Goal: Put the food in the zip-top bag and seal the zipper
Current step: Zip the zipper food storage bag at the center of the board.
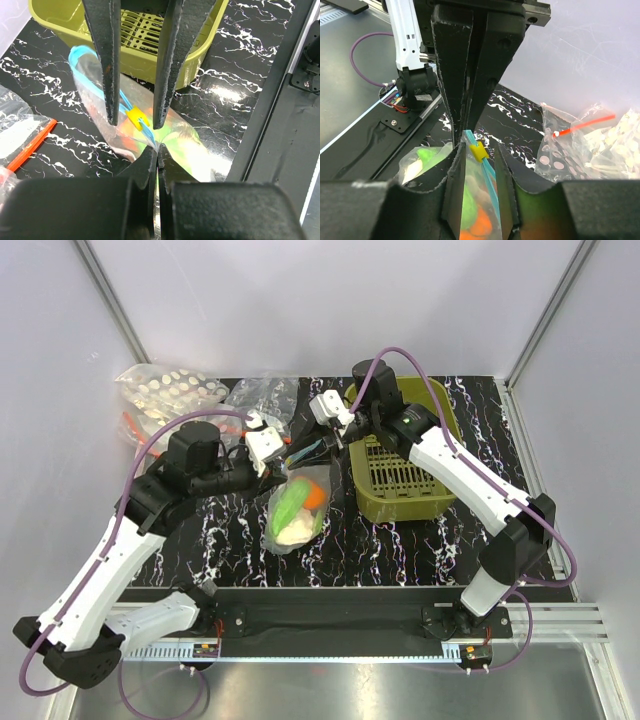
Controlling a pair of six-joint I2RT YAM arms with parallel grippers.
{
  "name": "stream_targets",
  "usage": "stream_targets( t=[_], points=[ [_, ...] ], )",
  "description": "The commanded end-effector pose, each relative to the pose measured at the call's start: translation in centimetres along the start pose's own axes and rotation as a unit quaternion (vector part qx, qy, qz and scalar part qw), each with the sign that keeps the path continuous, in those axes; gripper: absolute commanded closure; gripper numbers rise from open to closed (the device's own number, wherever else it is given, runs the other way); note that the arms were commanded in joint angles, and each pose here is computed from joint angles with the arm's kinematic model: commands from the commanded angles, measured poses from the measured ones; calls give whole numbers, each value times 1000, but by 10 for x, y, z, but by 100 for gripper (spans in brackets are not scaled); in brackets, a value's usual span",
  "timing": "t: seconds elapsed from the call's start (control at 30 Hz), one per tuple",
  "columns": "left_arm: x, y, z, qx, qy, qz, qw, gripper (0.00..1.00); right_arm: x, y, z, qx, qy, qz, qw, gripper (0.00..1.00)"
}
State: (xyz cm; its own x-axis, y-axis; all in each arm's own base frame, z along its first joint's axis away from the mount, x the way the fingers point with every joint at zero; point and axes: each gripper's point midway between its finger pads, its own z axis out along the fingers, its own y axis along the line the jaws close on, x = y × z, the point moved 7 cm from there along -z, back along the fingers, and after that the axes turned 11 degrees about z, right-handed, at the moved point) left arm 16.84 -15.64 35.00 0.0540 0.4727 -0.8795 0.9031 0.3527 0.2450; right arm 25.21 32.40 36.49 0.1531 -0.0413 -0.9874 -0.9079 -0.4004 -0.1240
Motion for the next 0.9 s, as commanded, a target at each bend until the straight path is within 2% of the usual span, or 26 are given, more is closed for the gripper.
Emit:
stream_targets(
  t=[0.0, 0.17, 0.27, 0.3, 0.37, 0.47, 0.6, 0.63, 0.67, 0.77, 0.87],
  points=[
    [-28, 8, -9, -13, -52, 36, 998, 100, -27, 10, 2, -16, -17, -36, 999, 64],
    [-29, 6, -6, 1, -51, 38, 998, 100, -26, 10, 3, -16, -17, -37, 999, 53],
    [-28, 5, -6, 4, -47, 41, 998, 100, -25, 10, 4, -17, -16, -34, 999, 52],
    [-28, 5, -6, 3, -46, 43, 998, 100, -24, 10, 4, -18, -16, -33, 999, 54],
    [-28, 5, -7, 1, -44, 46, 998, 100, -24, 11, 4, -19, -16, -32, 999, 71],
    [-26, 6, -7, -4, -39, 47, 998, 100, -24, 12, 3, -18, -16, -32, 999, 81],
    [-25, 8, -9, -15, -34, 50, 998, 100, -22, 13, 3, -13, -12, -29, 999, 72],
    [-26, 8, -10, -15, -34, 53, 998, 100, -22, 13, 2, -13, -12, -28, 999, 63],
    [-26, 8, -11, -17, -34, 54, 998, 100, -20, 14, 3, -13, -11, -25, 1000, 61],
    [-26, 9, -10, -19, -31, 56, 998, 100, -20, 15, 3, -15, -12, -22, 1000, 60],
    [-27, 10, -11, -21, -31, 56, 998, 100, -19, 15, 3, -15, -11, -21, 1000, 67]
  ],
)
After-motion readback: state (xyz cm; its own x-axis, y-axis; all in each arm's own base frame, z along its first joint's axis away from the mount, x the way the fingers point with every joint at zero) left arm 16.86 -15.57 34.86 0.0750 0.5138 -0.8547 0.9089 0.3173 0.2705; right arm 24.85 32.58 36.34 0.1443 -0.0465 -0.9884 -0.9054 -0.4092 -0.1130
